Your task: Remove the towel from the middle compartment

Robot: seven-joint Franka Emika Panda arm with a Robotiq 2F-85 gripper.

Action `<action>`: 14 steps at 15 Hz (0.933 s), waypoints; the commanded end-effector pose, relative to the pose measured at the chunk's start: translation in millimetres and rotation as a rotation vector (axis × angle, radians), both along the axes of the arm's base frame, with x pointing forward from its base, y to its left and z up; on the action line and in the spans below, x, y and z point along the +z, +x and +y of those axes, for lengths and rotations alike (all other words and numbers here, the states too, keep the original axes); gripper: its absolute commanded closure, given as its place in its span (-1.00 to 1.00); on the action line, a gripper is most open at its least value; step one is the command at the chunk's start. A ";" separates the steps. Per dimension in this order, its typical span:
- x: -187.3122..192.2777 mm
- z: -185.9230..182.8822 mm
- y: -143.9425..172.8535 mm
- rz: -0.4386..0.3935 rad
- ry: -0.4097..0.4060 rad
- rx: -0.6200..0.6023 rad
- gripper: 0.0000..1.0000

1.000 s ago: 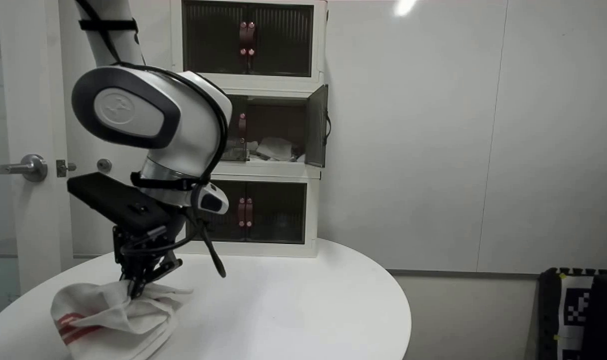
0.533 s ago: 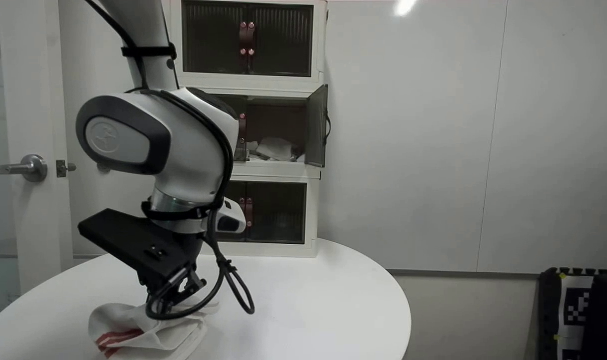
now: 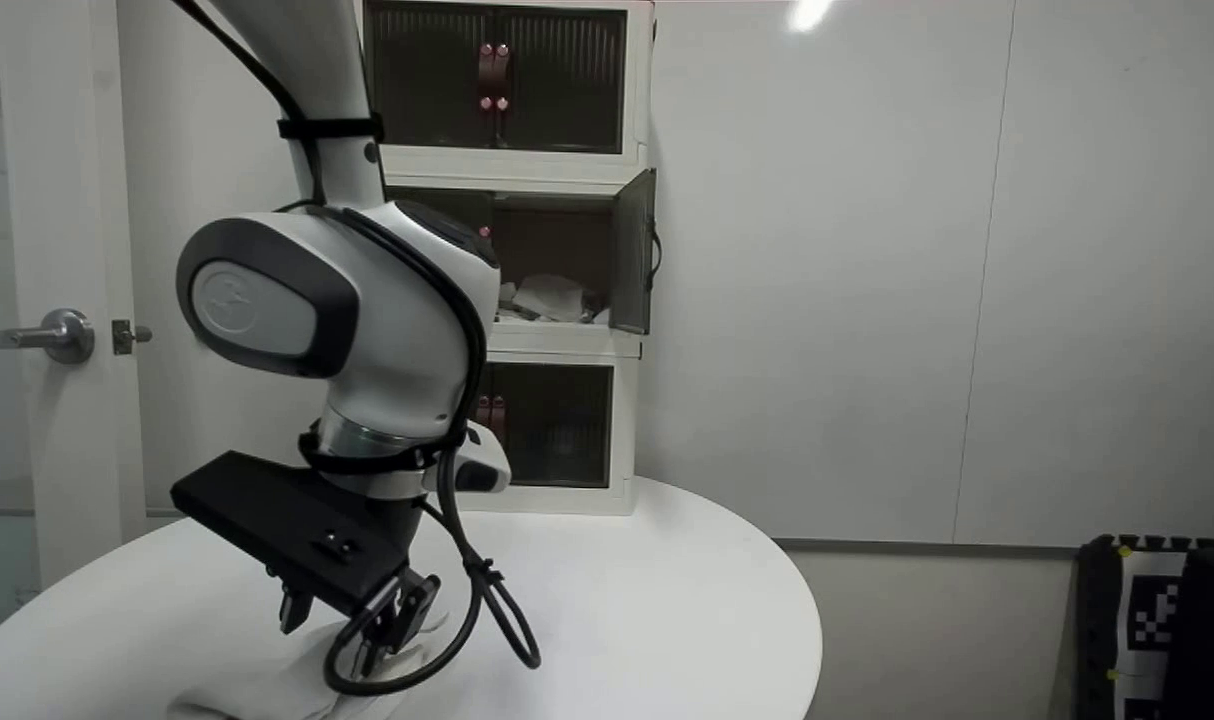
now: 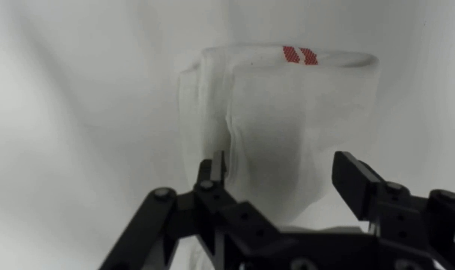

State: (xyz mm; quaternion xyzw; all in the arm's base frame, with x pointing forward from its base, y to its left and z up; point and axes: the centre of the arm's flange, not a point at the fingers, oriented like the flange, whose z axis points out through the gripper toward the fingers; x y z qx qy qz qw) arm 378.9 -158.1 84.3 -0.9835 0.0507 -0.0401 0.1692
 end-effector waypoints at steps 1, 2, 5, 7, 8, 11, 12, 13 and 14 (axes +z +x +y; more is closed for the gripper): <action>23.4 1.9 8.2 0.046 -0.032 0.010 -1.00; 32.1 4.4 9.7 0.085 -0.048 0.001 -1.00; 75.3 25.1 19.4 0.127 -0.073 -0.004 -1.00; 107.5 37.6 31.3 0.112 -0.117 -0.009 -1.00; 123.6 43.8 38.1 0.086 -0.147 -0.004 -1.00; 180.0 60.4 64.6 0.023 -0.222 0.023 -1.00; 200.5 65.8 72.2 0.023 -0.239 0.043 -1.00; 217.7 70.7 78.6 0.027 -0.252 0.058 -1.00; 235.7 75.6 84.8 0.042 -0.255 0.075 -1.00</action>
